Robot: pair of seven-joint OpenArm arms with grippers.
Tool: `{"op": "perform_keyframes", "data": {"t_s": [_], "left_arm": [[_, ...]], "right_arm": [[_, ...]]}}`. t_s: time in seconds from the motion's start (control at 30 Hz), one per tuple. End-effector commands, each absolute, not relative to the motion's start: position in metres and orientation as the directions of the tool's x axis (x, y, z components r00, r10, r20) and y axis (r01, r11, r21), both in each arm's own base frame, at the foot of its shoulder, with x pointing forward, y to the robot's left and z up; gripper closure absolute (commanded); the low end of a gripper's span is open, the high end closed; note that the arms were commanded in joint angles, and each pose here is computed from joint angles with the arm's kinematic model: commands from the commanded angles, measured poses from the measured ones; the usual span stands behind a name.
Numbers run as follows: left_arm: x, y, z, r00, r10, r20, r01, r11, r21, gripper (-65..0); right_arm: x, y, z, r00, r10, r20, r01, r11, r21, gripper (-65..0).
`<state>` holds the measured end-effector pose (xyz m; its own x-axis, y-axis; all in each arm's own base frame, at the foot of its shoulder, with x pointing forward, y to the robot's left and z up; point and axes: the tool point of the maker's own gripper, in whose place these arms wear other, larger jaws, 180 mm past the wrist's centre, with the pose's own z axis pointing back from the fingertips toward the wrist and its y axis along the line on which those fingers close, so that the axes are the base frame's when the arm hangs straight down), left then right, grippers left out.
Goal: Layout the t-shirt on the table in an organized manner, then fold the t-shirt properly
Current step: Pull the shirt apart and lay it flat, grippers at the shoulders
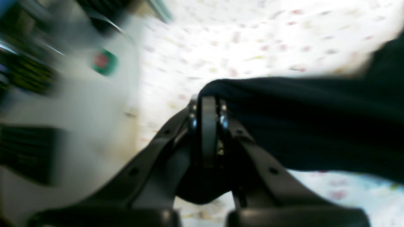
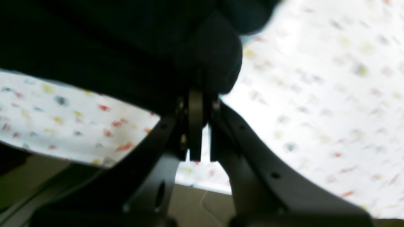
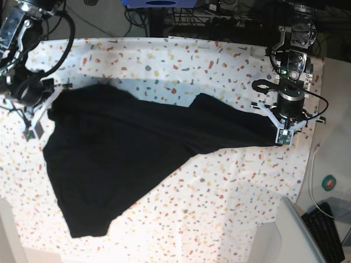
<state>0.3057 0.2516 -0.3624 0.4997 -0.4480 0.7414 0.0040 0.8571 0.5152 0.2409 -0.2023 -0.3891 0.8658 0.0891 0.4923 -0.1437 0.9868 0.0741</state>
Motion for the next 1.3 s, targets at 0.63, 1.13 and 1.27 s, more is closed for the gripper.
{"op": "perform_keyframes", "data": {"t_s": [0.63, 1.13, 1.27], "left_arm": [[0.541, 0.139, -0.043, -0.006, -0.613, 0.790, -0.269, 0.762, 0.590, 0.0], [0.396, 0.140, -0.325, 0.417, -0.641, 0.645, 0.156, 0.749, 0.644, 0.0], [0.358, 0.144, -0.402, 0.547, -0.636, 0.544, 0.264, 0.748, 0.609, 0.0]], "right_arm": [[0.457, -0.350, -0.121, 0.568, 0.067, 0.820, 0.005, 0.996, -0.085, 0.0], [0.357, -0.306, -0.318, 0.781, 0.108, 0.615, -0.086, 0.994, -0.066, 0.0], [0.329, -0.288, -0.389, 0.848, 0.020, 0.530, -0.069, 0.995, 0.073, 0.0]]}}
